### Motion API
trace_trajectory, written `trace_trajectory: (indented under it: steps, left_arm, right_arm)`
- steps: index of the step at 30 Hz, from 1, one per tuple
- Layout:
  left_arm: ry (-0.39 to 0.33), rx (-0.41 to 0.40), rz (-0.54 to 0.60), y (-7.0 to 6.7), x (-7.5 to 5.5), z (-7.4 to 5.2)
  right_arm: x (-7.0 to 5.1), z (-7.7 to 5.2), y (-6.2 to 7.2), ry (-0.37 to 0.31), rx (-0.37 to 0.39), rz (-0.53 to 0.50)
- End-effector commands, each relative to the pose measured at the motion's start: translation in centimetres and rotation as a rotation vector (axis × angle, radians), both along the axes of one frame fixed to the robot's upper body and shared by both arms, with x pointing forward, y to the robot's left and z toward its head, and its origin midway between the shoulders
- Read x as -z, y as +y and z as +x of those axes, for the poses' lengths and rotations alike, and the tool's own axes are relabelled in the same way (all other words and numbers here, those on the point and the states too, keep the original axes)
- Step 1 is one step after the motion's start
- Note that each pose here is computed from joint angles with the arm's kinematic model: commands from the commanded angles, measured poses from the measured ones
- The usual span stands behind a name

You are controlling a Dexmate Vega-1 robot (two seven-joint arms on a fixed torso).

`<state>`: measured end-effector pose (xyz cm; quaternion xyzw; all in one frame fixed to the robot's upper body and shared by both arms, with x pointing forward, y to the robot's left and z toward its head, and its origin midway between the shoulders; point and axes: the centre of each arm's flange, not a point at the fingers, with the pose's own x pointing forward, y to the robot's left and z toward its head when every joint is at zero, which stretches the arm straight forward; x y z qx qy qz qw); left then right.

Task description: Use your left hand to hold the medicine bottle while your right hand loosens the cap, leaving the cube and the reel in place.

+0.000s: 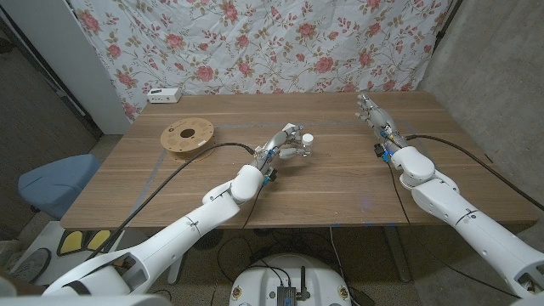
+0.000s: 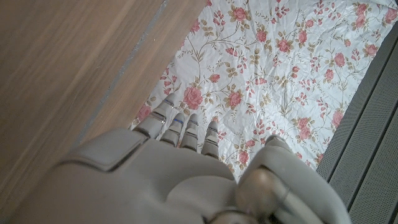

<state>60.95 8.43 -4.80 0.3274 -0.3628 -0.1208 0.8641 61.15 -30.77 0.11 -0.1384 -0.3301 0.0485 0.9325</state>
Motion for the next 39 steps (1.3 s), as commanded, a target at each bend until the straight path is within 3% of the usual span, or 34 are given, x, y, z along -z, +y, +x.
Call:
trace_trajectory:
  steps: [1,17,39]
  left_arm:
    - [-0.004,0.012,0.014,-0.7,-0.6,0.4]
    - [0.015,0.047,0.019,-1.9,-1.1,1.2]
    - [0.025,0.083,0.015,-2.8,-2.1,2.4]
  right_arm:
    - [-0.9,-1.1,0.3,0.009,0.031,-0.081]
    - [-2.4,-3.2,0.3,0.038,0.098,-0.219]
    - [-4.1,-5.5,1.2,0.07,0.135,-0.388]
